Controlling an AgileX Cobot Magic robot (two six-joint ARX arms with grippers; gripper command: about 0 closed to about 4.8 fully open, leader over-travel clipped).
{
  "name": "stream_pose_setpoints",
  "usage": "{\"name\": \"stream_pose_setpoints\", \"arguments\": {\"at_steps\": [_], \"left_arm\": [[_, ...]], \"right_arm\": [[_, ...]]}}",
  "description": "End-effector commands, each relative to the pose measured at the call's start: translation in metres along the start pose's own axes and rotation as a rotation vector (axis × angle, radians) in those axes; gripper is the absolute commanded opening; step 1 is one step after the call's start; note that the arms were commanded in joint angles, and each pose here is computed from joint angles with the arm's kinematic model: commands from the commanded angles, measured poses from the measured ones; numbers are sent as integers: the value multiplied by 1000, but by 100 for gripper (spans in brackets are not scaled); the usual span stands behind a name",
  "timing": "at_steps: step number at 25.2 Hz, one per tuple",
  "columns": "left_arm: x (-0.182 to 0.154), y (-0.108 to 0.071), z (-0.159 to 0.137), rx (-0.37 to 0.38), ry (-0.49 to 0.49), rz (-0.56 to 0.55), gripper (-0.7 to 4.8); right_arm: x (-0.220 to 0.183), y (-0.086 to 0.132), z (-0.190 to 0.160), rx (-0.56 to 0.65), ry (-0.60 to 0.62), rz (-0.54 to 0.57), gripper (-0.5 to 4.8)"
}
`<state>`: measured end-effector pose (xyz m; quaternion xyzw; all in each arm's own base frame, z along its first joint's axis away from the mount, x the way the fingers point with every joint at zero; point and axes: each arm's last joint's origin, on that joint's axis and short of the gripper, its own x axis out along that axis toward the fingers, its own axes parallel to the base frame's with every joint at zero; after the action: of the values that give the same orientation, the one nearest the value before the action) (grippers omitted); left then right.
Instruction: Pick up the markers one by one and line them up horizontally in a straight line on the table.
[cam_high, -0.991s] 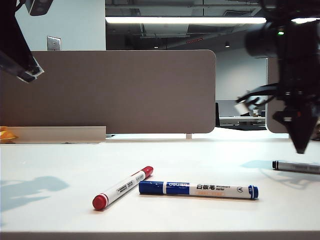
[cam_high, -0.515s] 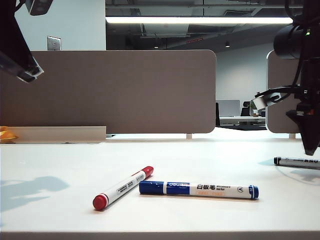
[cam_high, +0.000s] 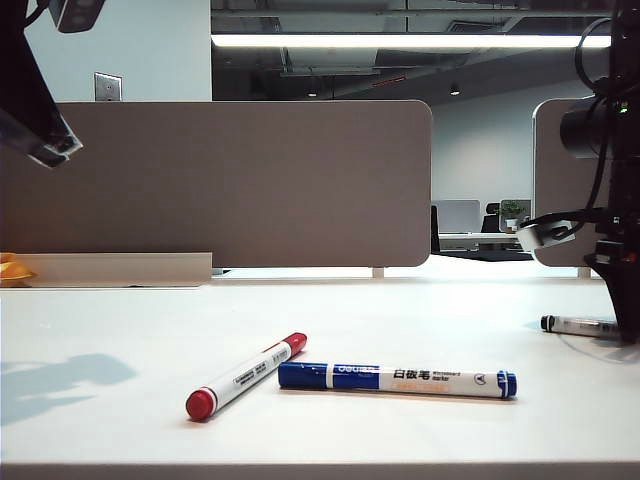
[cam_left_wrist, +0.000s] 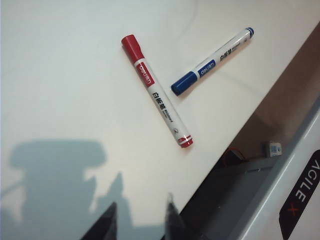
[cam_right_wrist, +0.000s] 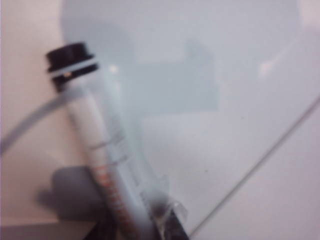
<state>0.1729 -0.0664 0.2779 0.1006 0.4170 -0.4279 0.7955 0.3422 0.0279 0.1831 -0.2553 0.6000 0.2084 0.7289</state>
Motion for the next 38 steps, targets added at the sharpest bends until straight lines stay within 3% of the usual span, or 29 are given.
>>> {"name": "stream_pose_setpoints", "arguments": {"at_steps": [1, 7, 28, 38], "left_arm": [[-1, 0, 2, 14, -16, 1, 123], [-1, 0, 3, 20, -26, 4, 123], [-1, -1, 3, 21, -37, -17, 123], [-1, -1, 3, 21, -38, -18, 123]], "right_arm": [[3, 4, -6, 13, 64, 37, 147], [-1, 11, -12, 58, 116, 99, 148], [-13, 83, 14, -178, 164, 151, 149], [-15, 100, 15, -234, 205, 173, 160]]}}
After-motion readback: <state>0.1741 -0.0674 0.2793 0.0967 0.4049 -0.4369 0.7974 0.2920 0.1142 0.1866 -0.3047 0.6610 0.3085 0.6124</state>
